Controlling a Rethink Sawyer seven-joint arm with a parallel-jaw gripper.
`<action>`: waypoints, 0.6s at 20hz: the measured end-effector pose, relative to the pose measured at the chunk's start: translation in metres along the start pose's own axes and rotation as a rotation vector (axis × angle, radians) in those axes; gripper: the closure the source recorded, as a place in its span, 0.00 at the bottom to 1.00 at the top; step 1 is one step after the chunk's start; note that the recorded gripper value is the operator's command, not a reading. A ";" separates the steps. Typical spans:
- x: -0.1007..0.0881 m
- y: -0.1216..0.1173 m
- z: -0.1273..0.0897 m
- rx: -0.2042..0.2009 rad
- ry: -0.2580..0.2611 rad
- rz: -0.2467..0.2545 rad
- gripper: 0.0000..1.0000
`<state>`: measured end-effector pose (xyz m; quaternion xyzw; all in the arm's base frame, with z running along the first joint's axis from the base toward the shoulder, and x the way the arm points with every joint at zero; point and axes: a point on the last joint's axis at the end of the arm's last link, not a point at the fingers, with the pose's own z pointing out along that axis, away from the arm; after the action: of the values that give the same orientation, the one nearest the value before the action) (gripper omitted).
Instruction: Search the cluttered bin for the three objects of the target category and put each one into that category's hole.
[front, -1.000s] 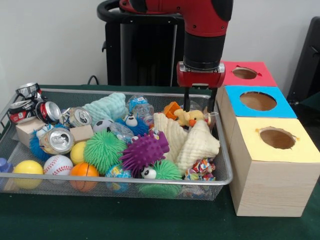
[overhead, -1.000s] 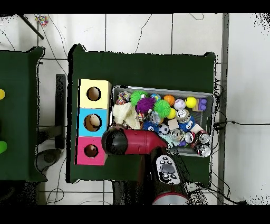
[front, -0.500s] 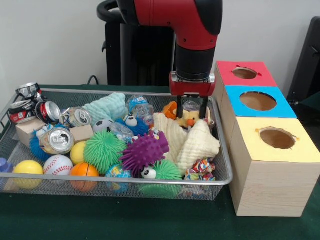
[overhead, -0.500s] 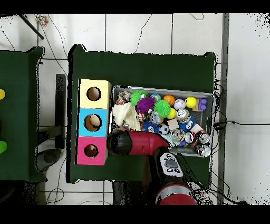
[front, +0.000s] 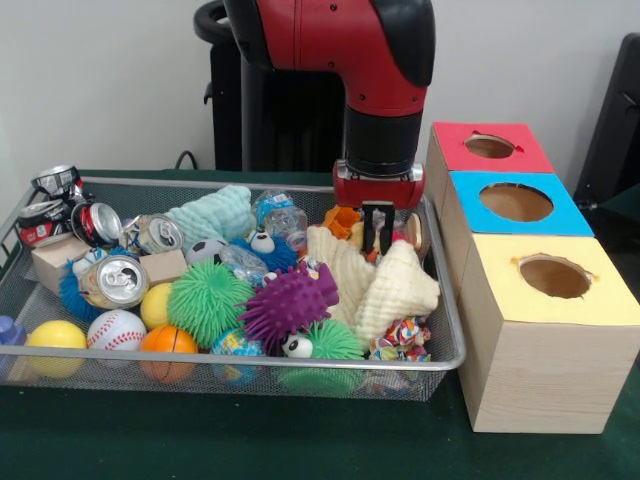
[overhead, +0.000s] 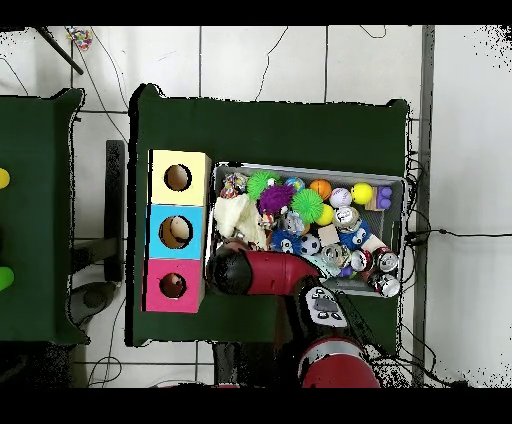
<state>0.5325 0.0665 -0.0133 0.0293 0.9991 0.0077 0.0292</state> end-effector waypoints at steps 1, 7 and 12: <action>0.000 0.000 0.000 0.000 -0.003 0.000 1.00; -0.001 0.000 0.000 0.000 -0.004 0.000 1.00; -0.001 -0.003 0.000 0.001 -0.004 0.003 1.00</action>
<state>0.5331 0.0631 -0.0129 0.0307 0.9990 0.0073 0.0311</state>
